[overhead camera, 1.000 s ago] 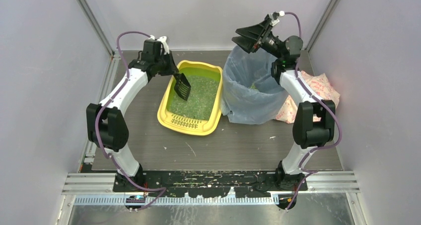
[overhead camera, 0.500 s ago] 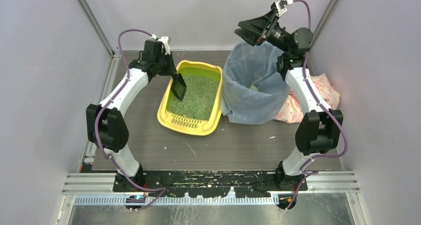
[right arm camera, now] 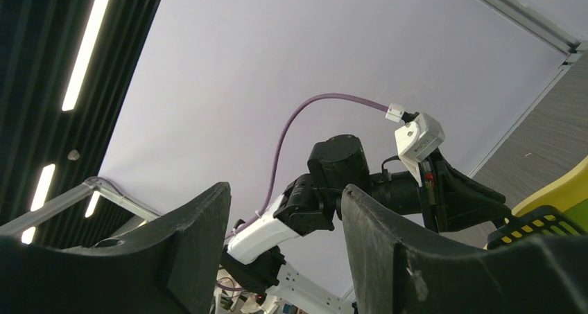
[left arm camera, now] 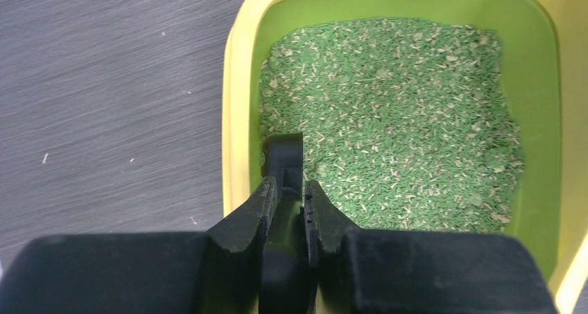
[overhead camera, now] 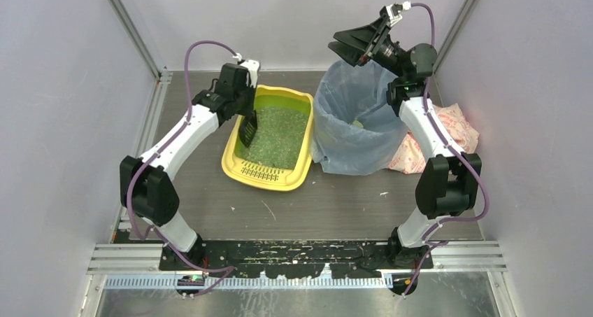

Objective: Clean the litter box

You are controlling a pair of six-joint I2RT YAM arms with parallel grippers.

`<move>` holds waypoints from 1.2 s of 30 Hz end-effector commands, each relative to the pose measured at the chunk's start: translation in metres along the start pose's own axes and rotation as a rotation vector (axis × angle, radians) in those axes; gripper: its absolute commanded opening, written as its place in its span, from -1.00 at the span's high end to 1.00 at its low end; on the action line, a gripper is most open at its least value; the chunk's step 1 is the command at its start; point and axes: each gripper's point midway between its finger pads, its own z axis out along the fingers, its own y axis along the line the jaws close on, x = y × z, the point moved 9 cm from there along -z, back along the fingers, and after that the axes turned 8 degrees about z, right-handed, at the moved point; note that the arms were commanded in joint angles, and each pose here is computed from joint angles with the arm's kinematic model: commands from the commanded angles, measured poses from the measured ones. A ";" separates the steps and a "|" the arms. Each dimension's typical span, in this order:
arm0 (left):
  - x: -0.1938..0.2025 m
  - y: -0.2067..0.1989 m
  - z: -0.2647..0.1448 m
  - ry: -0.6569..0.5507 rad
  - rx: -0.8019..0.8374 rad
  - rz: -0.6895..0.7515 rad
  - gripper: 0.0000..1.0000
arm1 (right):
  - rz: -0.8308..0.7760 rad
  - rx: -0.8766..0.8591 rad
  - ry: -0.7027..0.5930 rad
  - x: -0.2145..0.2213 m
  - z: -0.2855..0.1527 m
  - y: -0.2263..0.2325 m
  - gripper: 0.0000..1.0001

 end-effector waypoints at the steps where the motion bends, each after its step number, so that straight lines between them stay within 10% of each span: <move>1: -0.008 0.012 -0.011 -0.039 -0.081 0.043 1.00 | -0.062 -0.063 -0.008 0.009 0.000 0.019 -0.30; 15: -0.002 -0.021 0.019 0.015 -0.080 0.169 1.00 | -0.055 -0.051 -0.009 0.010 -0.001 0.015 -0.30; 36: -0.002 -0.056 0.030 -0.003 0.326 -0.245 1.00 | -0.027 -0.023 -0.014 0.017 -0.009 0.000 -0.30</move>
